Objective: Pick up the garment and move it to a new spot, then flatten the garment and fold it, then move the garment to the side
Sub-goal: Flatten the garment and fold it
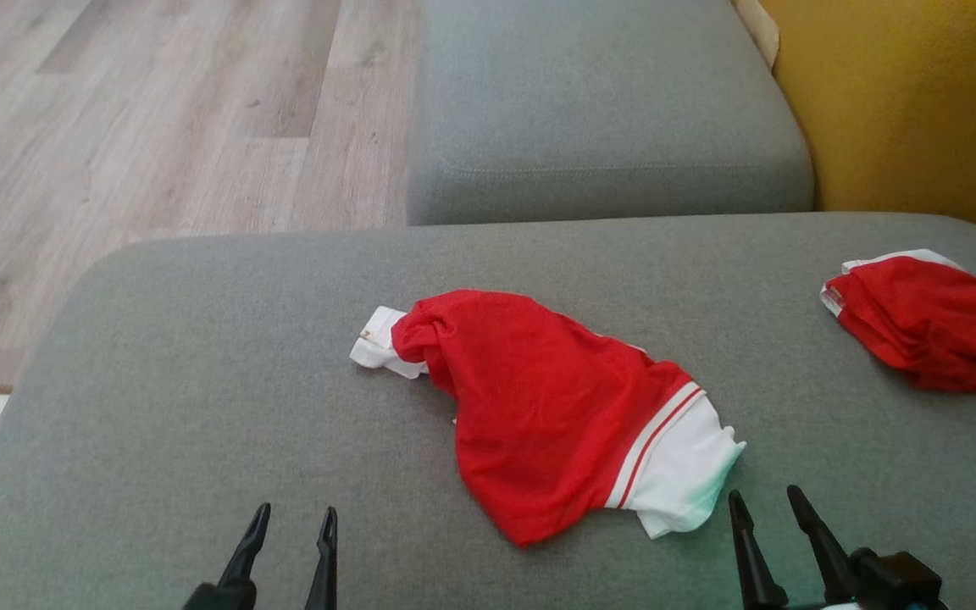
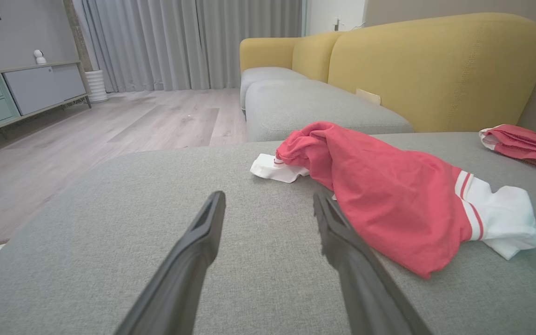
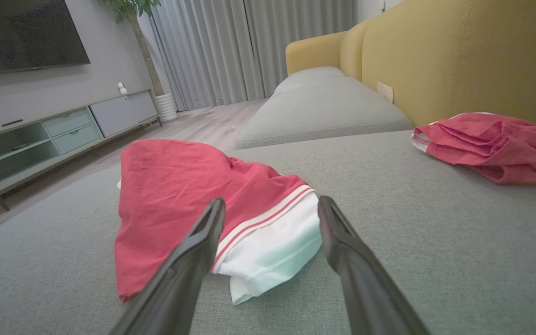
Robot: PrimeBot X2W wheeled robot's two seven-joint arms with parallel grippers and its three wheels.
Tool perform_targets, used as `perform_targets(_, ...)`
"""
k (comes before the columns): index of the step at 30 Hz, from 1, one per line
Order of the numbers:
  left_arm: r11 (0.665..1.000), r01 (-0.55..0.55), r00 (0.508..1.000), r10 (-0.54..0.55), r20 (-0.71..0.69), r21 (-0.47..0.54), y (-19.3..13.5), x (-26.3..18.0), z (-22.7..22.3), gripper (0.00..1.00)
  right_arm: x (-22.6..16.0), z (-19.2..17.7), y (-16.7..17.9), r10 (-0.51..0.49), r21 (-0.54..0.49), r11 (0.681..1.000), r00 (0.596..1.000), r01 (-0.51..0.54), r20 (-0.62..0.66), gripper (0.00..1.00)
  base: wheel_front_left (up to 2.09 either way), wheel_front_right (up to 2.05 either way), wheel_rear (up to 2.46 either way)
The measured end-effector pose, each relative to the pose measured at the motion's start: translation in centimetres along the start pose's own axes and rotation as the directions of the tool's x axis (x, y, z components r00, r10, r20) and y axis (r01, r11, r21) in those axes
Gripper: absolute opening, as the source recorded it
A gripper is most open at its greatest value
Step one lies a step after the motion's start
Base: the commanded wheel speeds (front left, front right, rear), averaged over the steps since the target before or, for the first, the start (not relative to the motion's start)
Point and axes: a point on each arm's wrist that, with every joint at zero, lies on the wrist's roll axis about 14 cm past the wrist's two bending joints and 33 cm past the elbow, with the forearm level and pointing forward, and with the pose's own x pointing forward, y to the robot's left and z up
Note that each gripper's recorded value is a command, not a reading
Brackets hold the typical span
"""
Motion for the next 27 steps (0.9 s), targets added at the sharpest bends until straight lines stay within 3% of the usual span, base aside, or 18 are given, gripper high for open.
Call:
perform_targets(6,1.0,0.024,1.0,-0.024,-0.016,0.003,-0.7,0.8,-0.3,1.0,1.0,-0.5,-0.3,0.002,-0.001,1.0,1.0,-0.002,-0.026,1.0,0.0,0.0,0.0)
perform_targets(17,0.994,0.107,0.994,-0.108,-0.026,-0.019,-2.9,3.4,-0.1,1.0,7.0,1.0,-2.4,0.024,-0.052,0.998,0.999,-0.026,-0.03,1.0,0.0,0.0,0.0)
perform_targets(23,0.99,0.137,0.99,-0.137,-0.031,-0.025,-3.5,5.8,-0.2,1.0,11.7,-0.6,-4.4,0.045,-0.099,0.993,0.983,-0.064,-0.177,1.0,0.0,0.0,0.0)
perform_targets(27,0.989,0.142,0.989,-0.143,-0.039,-0.026,-3.5,7.6,-0.6,1.0,15.4,-1.6,-5.4,0.066,-0.123,0.986,0.948,-0.109,-0.311,1.0,0.0,0.0,0.0)
